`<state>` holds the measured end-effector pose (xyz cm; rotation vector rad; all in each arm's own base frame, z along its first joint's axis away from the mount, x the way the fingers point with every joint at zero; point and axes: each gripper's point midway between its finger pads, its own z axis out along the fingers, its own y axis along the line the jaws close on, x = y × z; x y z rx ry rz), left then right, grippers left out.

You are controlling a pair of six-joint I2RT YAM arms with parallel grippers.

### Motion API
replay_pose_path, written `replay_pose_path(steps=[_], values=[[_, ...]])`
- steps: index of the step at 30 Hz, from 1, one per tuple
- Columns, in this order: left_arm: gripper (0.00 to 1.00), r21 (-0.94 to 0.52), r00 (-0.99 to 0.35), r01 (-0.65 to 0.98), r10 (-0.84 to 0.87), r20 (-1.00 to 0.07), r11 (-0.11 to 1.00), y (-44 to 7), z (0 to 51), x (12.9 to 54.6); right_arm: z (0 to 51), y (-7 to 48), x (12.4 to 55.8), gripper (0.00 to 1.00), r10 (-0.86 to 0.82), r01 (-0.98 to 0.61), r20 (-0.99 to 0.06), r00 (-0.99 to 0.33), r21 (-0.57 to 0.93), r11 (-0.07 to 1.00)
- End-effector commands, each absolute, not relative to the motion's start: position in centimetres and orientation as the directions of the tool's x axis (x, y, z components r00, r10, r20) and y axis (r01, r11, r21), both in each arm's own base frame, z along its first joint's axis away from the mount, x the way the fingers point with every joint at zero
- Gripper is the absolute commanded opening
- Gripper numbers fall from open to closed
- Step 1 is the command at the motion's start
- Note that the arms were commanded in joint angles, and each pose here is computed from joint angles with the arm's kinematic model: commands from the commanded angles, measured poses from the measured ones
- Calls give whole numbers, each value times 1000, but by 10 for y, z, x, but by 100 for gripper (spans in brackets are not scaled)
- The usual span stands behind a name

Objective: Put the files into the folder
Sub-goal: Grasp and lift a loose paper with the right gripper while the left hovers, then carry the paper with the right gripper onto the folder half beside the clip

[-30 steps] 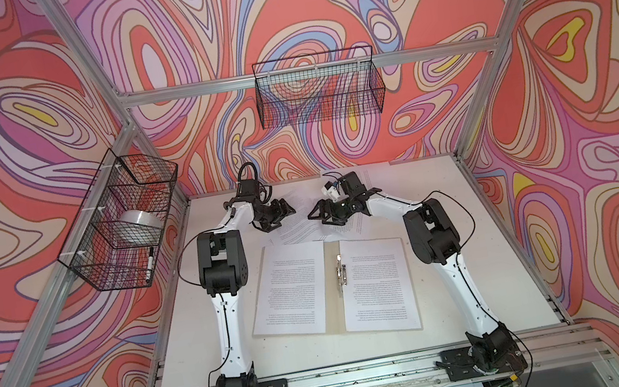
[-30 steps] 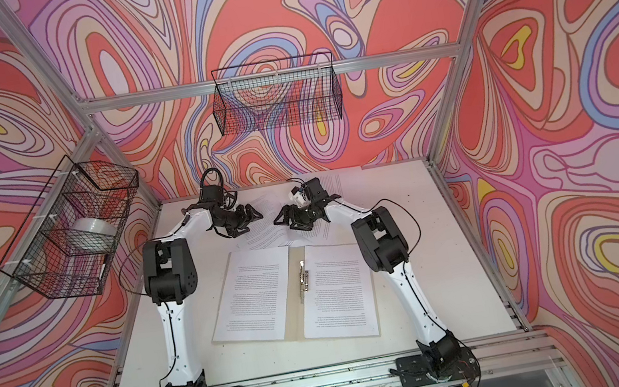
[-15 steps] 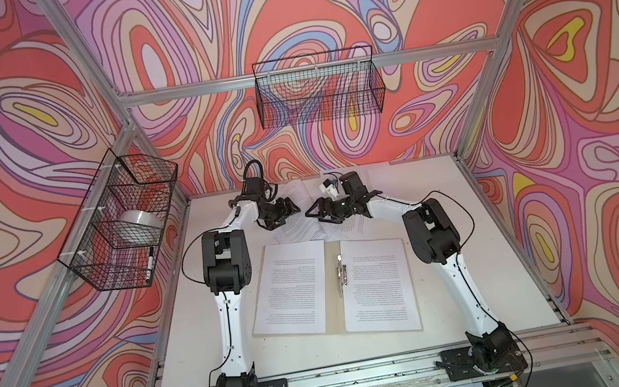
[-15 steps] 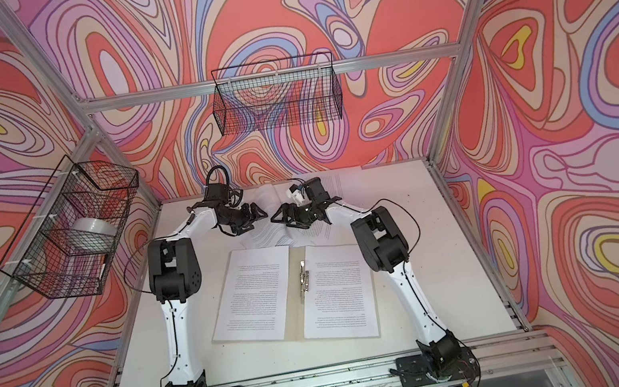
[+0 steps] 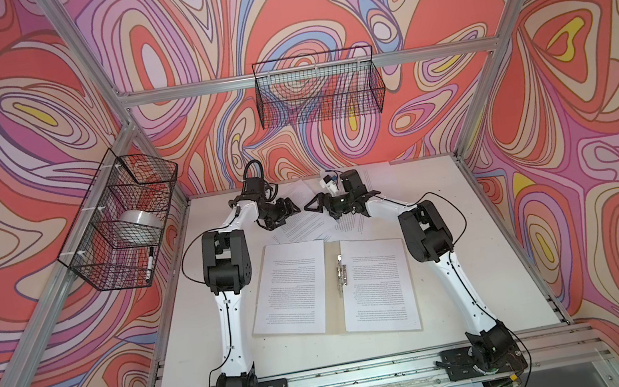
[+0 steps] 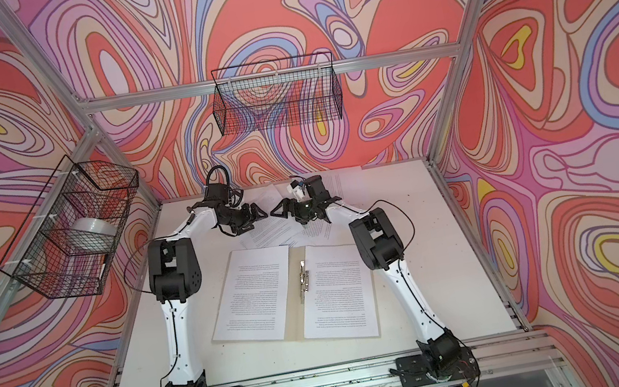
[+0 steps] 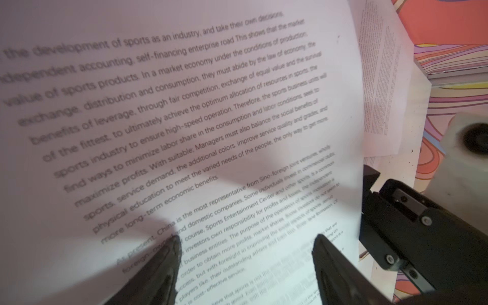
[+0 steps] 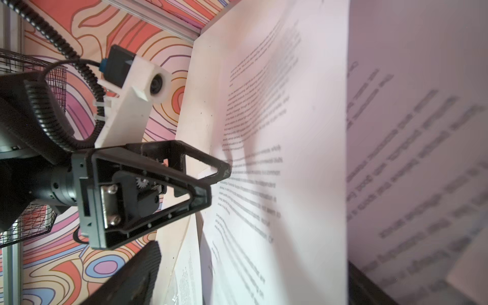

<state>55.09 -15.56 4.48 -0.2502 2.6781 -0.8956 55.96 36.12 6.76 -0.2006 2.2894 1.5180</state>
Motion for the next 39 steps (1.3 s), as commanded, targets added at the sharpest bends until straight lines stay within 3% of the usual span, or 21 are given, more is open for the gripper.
replay_pose_path(steps=[1, 5, 9, 14, 18, 20, 26, 27, 33, 39], values=[[79, -538, -971, -184, -236, -28, 823, -155, -22, 509, 65, 364, 571, 94, 100, -347, -409, -907, 861, 373], [79, -534, -971, -187, -236, -24, 824, -153, -24, 508, 64, 365, 576, 90, 110, -342, -408, -906, 862, 375], [78, -550, -968, -203, -252, -13, 810, -151, -24, 510, 58, 364, 577, 78, 118, -323, -392, -912, 867, 380], [78, -571, -965, -206, -261, -15, 795, -151, -18, 513, 52, 362, 580, 52, 129, -312, -388, -913, 864, 395], [80, -591, -964, -195, -264, -31, 783, -153, -7, 517, 53, 362, 582, 21, 136, -313, -394, -909, 860, 403], [81, -600, -962, -188, -268, -45, 778, -154, 4, 520, 57, 362, 584, 0, 138, -319, -401, -905, 858, 403], [90, -649, -925, -94, -307, -223, 755, -154, 100, 537, 119, 358, 589, 0, 183, -370, -474, -862, 832, 413], [100, -654, -911, -80, -321, -258, 753, -153, 120, 536, 136, 354, 591, 0, 207, -376, -493, -845, 824, 423], [100, -658, -829, -51, -399, -391, 751, -139, 208, 504, 218, 335, 585, 0, 284, -397, -568, -773, 781, 481], [100, -629, -817, 4, -360, -450, 777, -140, 243, 442, 258, 291, 558, 0, 341, -327, -580, -740, 753, 571]])
